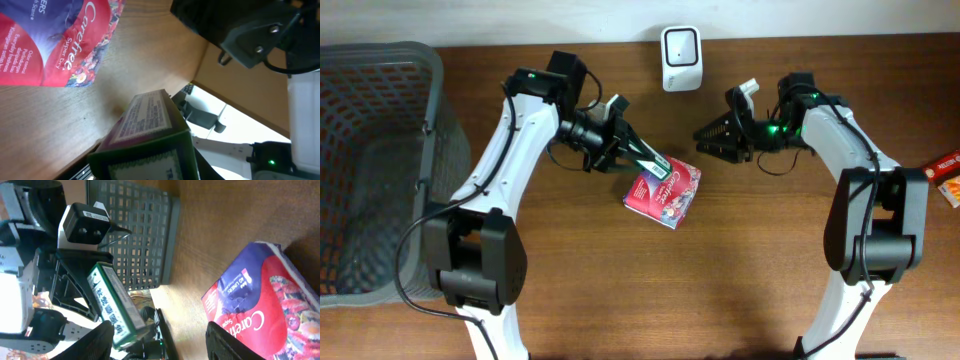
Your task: Scan the item barcode
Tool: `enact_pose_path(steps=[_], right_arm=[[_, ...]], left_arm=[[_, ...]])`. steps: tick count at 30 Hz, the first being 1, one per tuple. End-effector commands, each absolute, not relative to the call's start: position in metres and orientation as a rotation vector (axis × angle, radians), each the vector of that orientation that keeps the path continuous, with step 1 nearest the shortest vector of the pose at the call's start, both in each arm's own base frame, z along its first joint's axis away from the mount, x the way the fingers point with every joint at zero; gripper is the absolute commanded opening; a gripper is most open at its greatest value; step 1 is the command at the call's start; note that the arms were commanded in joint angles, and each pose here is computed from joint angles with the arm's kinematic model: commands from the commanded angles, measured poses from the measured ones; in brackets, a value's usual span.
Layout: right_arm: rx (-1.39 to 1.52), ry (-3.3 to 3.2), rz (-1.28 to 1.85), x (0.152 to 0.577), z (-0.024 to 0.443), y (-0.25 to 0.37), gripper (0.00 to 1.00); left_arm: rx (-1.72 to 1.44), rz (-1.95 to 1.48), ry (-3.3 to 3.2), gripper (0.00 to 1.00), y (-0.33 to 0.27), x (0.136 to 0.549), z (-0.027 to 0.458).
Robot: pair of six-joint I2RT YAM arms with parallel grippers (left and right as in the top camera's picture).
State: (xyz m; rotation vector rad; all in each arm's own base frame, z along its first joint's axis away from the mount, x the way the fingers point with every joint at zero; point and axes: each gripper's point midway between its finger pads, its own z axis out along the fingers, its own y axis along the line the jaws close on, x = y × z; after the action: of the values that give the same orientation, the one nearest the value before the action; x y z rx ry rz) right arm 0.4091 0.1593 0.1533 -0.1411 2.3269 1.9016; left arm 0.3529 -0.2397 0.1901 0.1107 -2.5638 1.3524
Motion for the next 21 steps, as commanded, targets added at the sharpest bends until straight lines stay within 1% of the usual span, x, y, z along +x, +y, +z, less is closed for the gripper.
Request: enact_pose_path(steps=[1, 3, 5, 8, 11, 12, 13, 17, 21], right_arm=[[-0.151, 2.331, 1.921, 0.401, 0.155, 0.161, 0.59], [-0.171, 2.304, 2.003, 0.39, 0.164, 0.173, 0.59], [-0.233, 2.266, 2.101, 0.378, 0.174, 0.198, 0.59], [-0.355, 2.234, 2.147, 0.367, 0.179, 0.226, 0.59], [-0.334, 2.21, 2.195, 0.367, 0.185, 0.227, 0.59], [-0.319, 2.219, 2.201, 0.367, 0.185, 0.227, 0.57], [-0.299, 2.232, 2.211, 0.367, 0.185, 0.227, 0.52], [-0.234, 2.273, 2.241, 0.362, 0.185, 0.226, 0.48], [-0.191, 2.298, 2.26, 0.359, 0.185, 0.226, 0.47]], left_arm=[[0.065, 1.476, -2.471, 0.25, -0.237, 0.349, 0.206], [0.034, 1.536, -2.443, 0.25, -0.24, 0.349, 0.213], [0.031, 1.536, -2.448, 0.25, -0.24, 0.349, 0.212], [0.031, 1.538, -2.445, 0.25, -0.24, 0.349, 0.213], [0.03, 1.533, -2.449, 0.25, -0.24, 0.349, 0.212], [0.03, 1.533, -2.449, 0.25, -0.24, 0.349, 0.212], [0.026, 1.537, -2.452, 0.25, -0.24, 0.35, 0.212], [0.017, 1.499, -2.499, 0.26, -0.238, 0.353, 0.206], [0.022, 1.452, -2.55, 0.27, -0.235, 0.357, 0.198]])
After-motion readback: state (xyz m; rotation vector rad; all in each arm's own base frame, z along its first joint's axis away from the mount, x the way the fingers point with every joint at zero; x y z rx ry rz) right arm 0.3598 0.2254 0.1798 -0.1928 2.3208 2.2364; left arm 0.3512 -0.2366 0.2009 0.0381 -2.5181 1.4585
